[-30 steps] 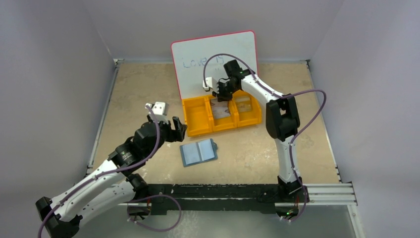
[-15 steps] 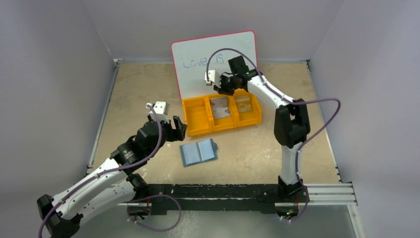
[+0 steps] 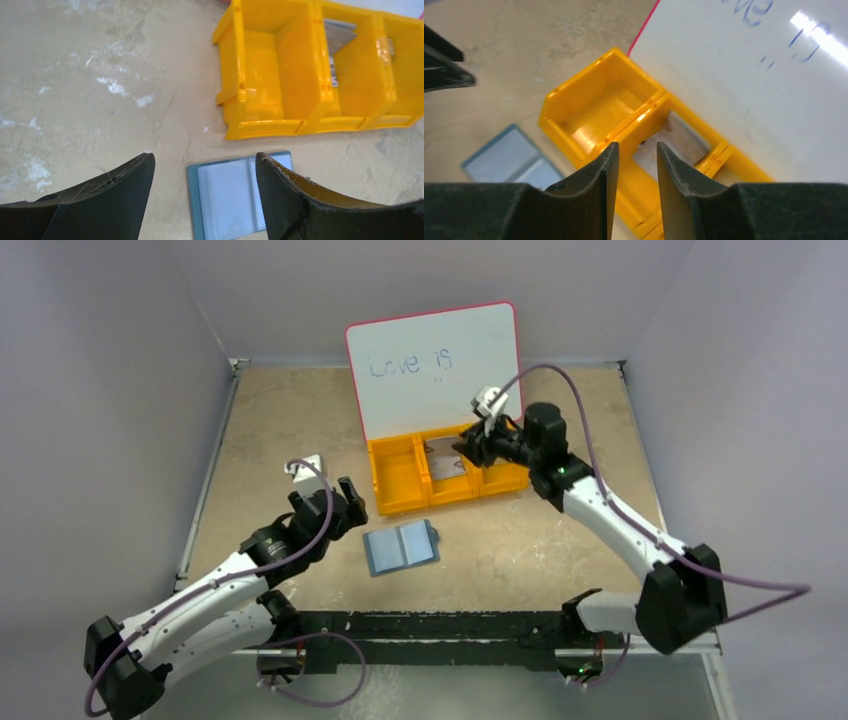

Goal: Take the credit cards out of the card holder

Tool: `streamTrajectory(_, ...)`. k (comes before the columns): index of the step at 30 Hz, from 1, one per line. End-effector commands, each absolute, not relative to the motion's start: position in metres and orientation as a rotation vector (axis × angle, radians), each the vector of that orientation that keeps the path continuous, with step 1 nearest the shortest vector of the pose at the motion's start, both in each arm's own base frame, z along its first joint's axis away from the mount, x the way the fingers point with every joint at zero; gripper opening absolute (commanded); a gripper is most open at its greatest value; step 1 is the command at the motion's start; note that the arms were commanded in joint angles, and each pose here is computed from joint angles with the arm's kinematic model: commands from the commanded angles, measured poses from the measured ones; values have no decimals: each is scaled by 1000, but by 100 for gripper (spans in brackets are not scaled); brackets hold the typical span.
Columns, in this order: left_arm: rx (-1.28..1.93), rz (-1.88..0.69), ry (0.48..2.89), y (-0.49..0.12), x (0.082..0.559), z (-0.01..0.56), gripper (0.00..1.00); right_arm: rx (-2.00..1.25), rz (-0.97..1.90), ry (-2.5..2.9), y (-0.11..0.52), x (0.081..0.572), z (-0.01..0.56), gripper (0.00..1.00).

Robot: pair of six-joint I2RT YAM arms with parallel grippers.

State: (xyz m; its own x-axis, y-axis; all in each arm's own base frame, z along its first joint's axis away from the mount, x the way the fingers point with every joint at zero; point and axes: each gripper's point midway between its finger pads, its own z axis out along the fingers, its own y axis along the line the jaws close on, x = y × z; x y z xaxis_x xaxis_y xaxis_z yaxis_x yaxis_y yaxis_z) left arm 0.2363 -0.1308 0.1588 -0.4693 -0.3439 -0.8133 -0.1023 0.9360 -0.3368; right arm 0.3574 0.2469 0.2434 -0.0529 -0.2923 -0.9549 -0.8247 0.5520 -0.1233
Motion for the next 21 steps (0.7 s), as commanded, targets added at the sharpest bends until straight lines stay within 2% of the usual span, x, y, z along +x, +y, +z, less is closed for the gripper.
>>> streamTrajectory(1,-498,-298,2074,-121,229,138,74,-527,851,1732,240,320,230,38)
streamTrajectory(7,-555,-401,2112,-129,217,114,79,-248,1015,1904,222,269,200,42)
streamTrajectory(9,-578,-448,2127,-134,214,105,79,-235,1092,1892,222,249,193,57)
streamTrajectory(12,-592,-519,2142,-144,211,91,80,-93,1027,1940,205,246,176,67)
streamTrajectory(17,-618,-529,2166,-151,213,83,80,51,940,2026,186,244,156,73)
streamTrajectory(21,-622,-442,2137,-145,224,94,80,149,855,2034,172,250,154,81)
